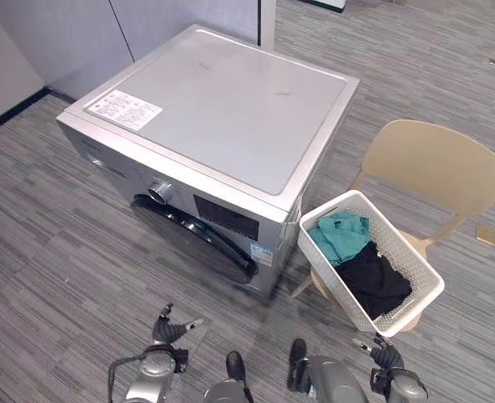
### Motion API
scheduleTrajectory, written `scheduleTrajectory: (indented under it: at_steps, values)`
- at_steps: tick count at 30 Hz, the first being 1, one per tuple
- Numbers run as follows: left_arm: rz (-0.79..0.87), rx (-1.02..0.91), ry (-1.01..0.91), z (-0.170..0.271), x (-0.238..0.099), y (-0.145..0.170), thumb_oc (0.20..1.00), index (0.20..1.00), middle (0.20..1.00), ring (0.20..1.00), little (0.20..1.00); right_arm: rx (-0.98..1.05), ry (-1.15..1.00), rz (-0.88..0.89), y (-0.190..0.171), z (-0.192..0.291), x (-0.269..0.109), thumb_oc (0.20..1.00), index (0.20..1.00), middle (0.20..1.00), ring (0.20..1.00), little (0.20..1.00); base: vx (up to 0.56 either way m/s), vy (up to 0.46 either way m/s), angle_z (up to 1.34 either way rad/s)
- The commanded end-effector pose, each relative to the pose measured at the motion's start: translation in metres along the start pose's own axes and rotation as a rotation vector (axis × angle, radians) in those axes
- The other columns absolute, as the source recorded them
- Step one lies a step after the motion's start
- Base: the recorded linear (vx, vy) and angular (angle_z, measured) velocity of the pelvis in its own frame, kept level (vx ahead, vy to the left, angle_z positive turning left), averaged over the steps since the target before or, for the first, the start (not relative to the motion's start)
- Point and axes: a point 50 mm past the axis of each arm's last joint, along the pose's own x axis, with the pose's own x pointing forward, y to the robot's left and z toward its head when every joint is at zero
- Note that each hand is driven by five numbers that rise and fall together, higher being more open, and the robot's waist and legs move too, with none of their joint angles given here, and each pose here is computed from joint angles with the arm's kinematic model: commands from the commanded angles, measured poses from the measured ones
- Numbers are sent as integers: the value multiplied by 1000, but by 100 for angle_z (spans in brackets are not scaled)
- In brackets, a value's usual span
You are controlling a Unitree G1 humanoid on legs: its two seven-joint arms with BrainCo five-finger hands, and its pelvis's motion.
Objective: Grab the laundry basket,head to the washer,open it,put in the laundry and shut it.
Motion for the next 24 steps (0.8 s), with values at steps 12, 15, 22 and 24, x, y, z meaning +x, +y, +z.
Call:
scheduleTrajectory:
  at_steps: [12,15,22,24]
  values:
    - [-89,-27,-28,8,2,-28,1000,1000,1000,1000,1000,-159,-169,120,14,52,11,1000,1000,1000,1000,1000,12,16,23]
    - [-97,-23,-39,11,3,-31,1000,1000,1000,1000,1000,-192,-187,133,14,56,11,1000,1000,1000,1000,1000,-27,104,18]
    - [-83,50,-91,20,5,-19,1000,1000,1000,1000,1000,-428,-379,255,41,97,3,1000,1000,1000,1000,1000,-24,150,45]
    - [-45,53,-99,22,6,-9,1000,1000,1000,1000,1000,-479,-471,273,51,119,-1,1000,1000,1000,1000,1000,-102,114,38]
